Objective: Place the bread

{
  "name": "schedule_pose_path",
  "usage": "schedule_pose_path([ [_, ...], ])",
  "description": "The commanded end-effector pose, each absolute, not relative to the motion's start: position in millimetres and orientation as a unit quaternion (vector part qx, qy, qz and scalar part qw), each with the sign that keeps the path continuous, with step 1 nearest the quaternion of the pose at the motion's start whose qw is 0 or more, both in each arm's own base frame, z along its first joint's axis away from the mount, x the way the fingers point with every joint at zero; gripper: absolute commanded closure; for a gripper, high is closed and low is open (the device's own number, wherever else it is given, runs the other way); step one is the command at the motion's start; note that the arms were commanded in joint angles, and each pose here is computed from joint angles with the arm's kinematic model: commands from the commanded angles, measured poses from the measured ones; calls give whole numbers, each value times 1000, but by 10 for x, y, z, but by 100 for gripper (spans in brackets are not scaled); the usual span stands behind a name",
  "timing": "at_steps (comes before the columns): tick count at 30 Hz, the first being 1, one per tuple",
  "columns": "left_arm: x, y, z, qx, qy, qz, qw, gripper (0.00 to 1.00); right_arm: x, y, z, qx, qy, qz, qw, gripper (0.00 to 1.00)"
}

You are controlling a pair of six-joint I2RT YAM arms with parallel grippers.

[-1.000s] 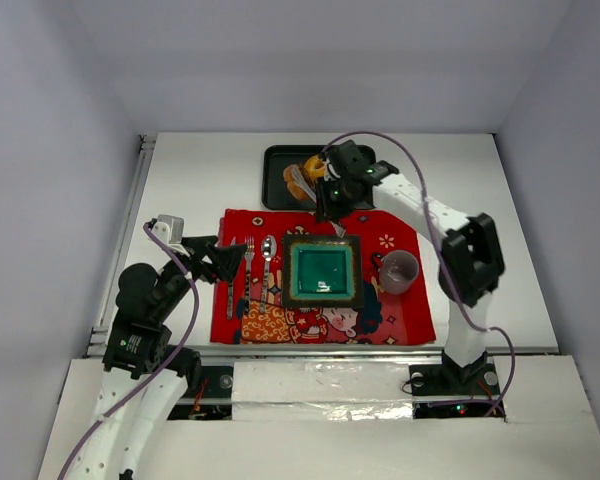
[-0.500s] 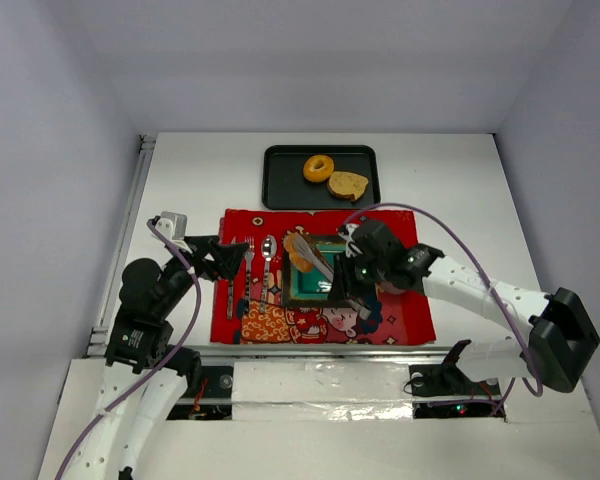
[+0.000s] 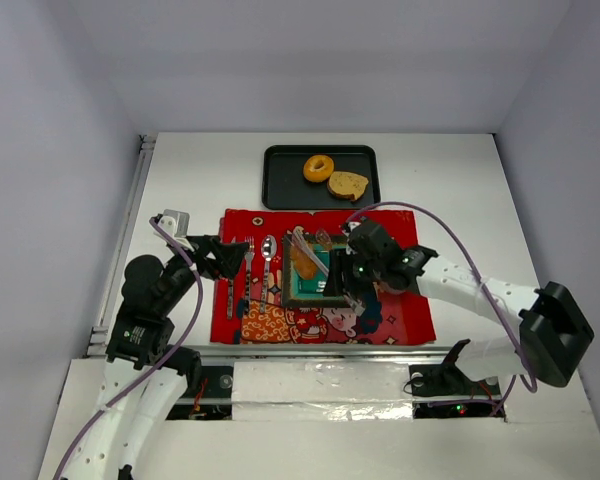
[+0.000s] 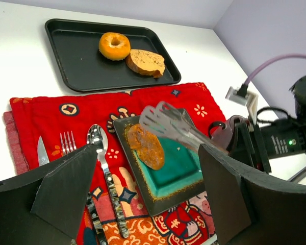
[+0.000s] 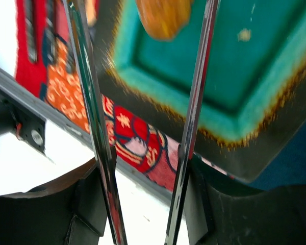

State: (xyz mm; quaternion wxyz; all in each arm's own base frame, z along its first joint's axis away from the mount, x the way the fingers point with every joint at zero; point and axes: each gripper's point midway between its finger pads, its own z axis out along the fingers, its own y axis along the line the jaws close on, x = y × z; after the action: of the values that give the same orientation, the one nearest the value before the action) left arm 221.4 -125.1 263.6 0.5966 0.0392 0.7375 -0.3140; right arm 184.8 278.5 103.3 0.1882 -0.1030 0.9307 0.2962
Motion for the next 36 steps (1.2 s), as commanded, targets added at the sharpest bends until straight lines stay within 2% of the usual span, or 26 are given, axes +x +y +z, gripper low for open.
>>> schedule_pose_path([
  [1, 2222, -1269, 2707, 48, 727, -316, 608, 21, 2154, 2949, 1433, -111, 909, 310, 256, 43],
  [6, 2215, -1272, 2718, 49, 726, -317, 609, 21, 2562, 2892, 1681, -95, 906, 279, 303, 46],
  [11, 2199, -1271, 2728, 50, 724, -319, 610, 21, 3393, 2636, 1950, -46, 896, 289, 334, 49],
  [20, 2164, -1249, 2787, 48, 715, -318, 620, 21, 4421, 2377, 1491, -10, 925, 242, 293, 51],
  [25, 2141, -1266, 2797, 51, 714, -322, 620, 21, 4693, 2286, 1289, 8, 931, 231, 283, 51],
  [36, 2123, -1283, 2810, 55, 711, -325, 621, 21, 4747, 2482, 1013, -11, 934, 265, 240, 50],
])
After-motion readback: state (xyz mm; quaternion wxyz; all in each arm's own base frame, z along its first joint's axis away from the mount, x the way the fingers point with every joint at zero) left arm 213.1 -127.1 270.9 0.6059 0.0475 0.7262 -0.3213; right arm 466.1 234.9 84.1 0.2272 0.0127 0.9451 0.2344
